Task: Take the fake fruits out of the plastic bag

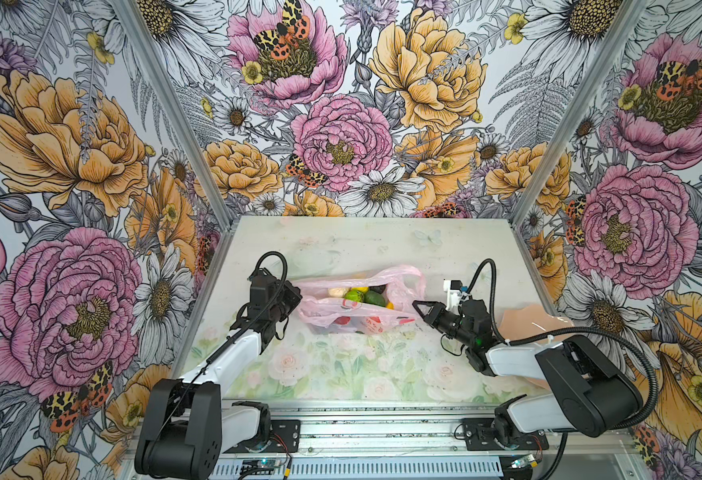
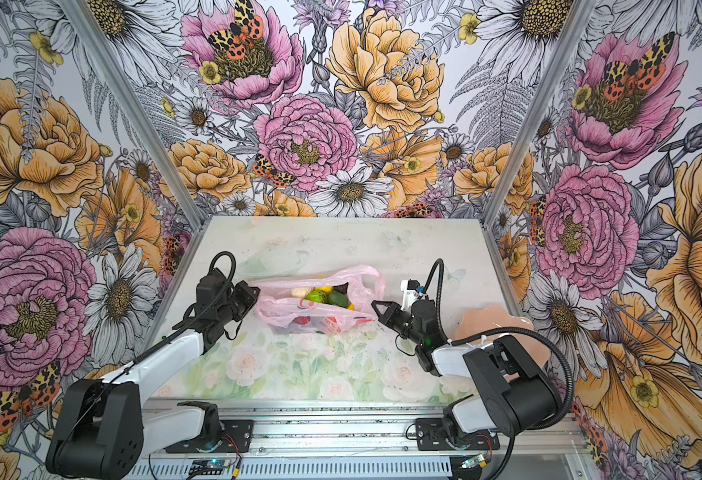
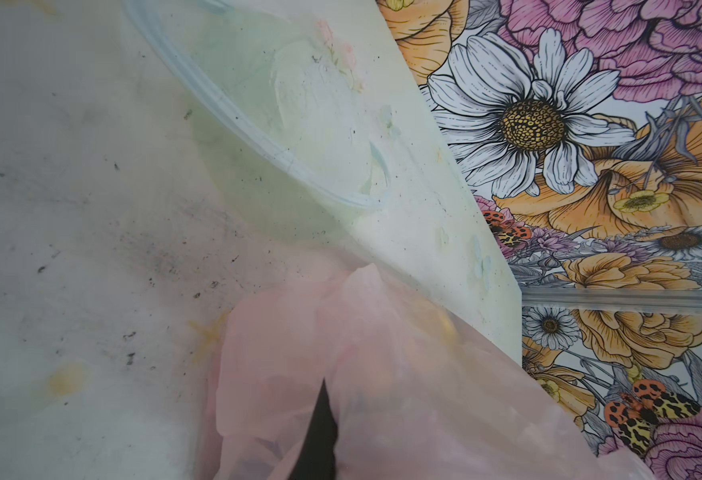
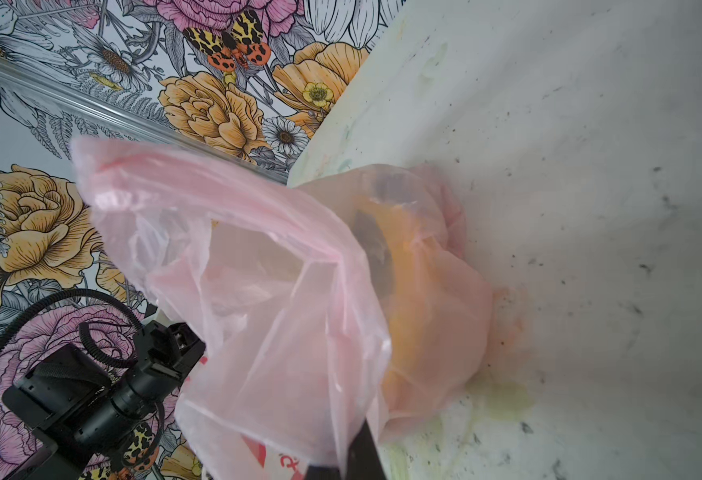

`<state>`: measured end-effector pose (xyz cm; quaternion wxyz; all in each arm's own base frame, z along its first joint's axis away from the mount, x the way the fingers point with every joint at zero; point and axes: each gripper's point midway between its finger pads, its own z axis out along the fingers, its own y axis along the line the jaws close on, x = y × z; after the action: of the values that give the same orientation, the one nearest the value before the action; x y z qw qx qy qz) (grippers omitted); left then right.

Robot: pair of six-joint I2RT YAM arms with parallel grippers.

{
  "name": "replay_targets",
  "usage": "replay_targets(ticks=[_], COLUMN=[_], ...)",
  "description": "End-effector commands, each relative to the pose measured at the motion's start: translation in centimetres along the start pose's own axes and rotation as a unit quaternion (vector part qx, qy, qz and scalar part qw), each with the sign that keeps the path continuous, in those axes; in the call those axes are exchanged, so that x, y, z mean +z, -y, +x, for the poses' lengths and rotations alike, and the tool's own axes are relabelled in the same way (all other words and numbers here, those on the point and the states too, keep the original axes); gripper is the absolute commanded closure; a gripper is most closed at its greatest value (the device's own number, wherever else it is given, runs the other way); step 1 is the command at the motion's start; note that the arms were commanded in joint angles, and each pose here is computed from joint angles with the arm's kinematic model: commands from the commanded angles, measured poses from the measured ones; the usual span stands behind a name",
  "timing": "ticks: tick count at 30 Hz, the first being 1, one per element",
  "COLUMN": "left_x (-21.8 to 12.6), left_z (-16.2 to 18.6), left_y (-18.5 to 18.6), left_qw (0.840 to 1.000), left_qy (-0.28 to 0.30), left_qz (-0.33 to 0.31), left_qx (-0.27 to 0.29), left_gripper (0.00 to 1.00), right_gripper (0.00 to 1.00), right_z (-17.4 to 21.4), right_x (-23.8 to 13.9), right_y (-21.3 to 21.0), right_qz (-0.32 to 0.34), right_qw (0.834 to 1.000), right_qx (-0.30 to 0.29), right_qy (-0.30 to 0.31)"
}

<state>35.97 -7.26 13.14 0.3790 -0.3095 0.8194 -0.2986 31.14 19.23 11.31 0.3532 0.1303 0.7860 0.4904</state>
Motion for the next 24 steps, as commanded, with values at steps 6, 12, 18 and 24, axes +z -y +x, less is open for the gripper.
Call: replay_targets(ticks=[6,12,18,24], left_x=[0.7,0.4,0.5,0.6], left_z=[1.1,0.9,1.2,1.5], left_y=[2.6,3.2,3.9,4.6], left_qw=[0.995,0.989,0.986,0.985], left_qy=[-0.014,0.003,0.000,-0.005], left_qz=[-0.034,-0.061,-0.064,-0.064], left_qx=[0.095,0.133,0.152,0.162], left_gripper=[1.00,1.00,1.00,1.00], right_gripper=[0.30,0.08,0.04,0.03], right_z=[-2.1,-4.2,-5.9,-4.7], right_x=[-3.9,-7.8,-8.9,-5.5], right_y=[-1.9,-3.0,-6.1,-9.9], right_qz=[0.187,0.297,0.354,0.350], right_qw=[0.970,0.931,0.893,0.872], right_qx=[-0.153,-0.214,-0.278,-0.343], right_qy=[0.001,0.005,0.014,-0.008])
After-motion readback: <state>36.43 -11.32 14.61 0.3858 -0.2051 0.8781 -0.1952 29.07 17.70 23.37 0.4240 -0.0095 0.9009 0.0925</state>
